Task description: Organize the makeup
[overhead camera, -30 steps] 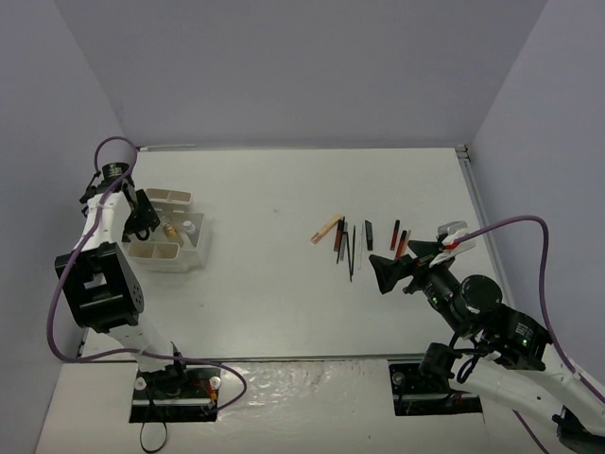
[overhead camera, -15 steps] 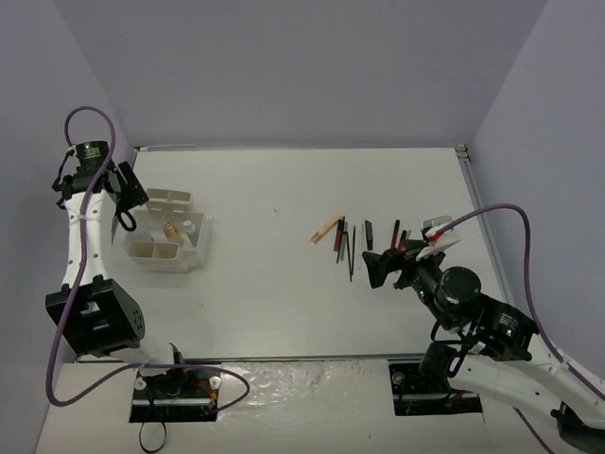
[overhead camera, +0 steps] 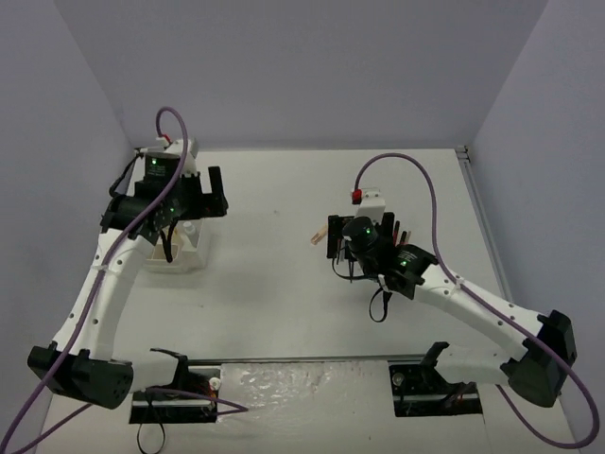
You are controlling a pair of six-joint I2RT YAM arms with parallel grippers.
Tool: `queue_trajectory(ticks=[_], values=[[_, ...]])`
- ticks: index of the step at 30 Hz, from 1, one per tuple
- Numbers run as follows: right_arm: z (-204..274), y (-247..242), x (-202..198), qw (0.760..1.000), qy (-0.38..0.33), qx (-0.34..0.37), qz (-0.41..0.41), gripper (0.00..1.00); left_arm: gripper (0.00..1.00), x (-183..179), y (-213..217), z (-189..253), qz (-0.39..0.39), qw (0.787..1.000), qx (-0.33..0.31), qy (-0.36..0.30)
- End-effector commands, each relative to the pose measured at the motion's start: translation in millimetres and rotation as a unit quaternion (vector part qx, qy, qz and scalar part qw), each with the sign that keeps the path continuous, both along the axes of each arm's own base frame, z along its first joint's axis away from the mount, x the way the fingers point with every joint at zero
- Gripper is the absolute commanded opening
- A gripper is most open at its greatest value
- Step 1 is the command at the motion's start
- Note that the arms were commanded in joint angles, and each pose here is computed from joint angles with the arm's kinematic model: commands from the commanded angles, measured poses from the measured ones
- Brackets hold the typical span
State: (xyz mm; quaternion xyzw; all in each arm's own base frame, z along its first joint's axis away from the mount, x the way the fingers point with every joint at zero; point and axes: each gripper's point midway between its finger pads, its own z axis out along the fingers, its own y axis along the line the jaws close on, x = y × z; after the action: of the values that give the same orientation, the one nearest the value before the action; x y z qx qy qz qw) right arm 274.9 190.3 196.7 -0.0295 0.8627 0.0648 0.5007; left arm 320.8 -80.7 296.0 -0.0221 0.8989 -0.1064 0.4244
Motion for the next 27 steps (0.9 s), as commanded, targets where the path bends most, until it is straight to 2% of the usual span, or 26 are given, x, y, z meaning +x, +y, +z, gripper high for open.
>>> queue_trajectory(ticks=[1, 9, 13, 21, 27], values=[[1, 36, 49, 0.997, 0.005, 0.06, -0.039, 0.93, 0.97, -1, -38, -7, -0.07, 0.996, -0.032, -0.034], [-60, 84, 106, 0.994, 0.053, 0.04, -0.089, 0.84, 0.97, -13, -48, -42, -0.107, 0.993, -0.034, -0.048], [-103, 92, 125, 0.988, 0.075, 0.034, -0.129, 0.75, 0.97, -19, -47, -48, -0.109, 0.992, -0.044, -0.051], [-151, 79, 129, 0.976, 0.087, 0.025, -0.2, 0.67, 0.97, -23, -45, -50, -0.105, 0.992, -0.043, -0.051], [-172, 70, 131, 0.972, 0.101, 0.014, -0.213, 0.6, 0.97, -23, -45, -54, -0.105, 0.993, -0.044, -0.044]])
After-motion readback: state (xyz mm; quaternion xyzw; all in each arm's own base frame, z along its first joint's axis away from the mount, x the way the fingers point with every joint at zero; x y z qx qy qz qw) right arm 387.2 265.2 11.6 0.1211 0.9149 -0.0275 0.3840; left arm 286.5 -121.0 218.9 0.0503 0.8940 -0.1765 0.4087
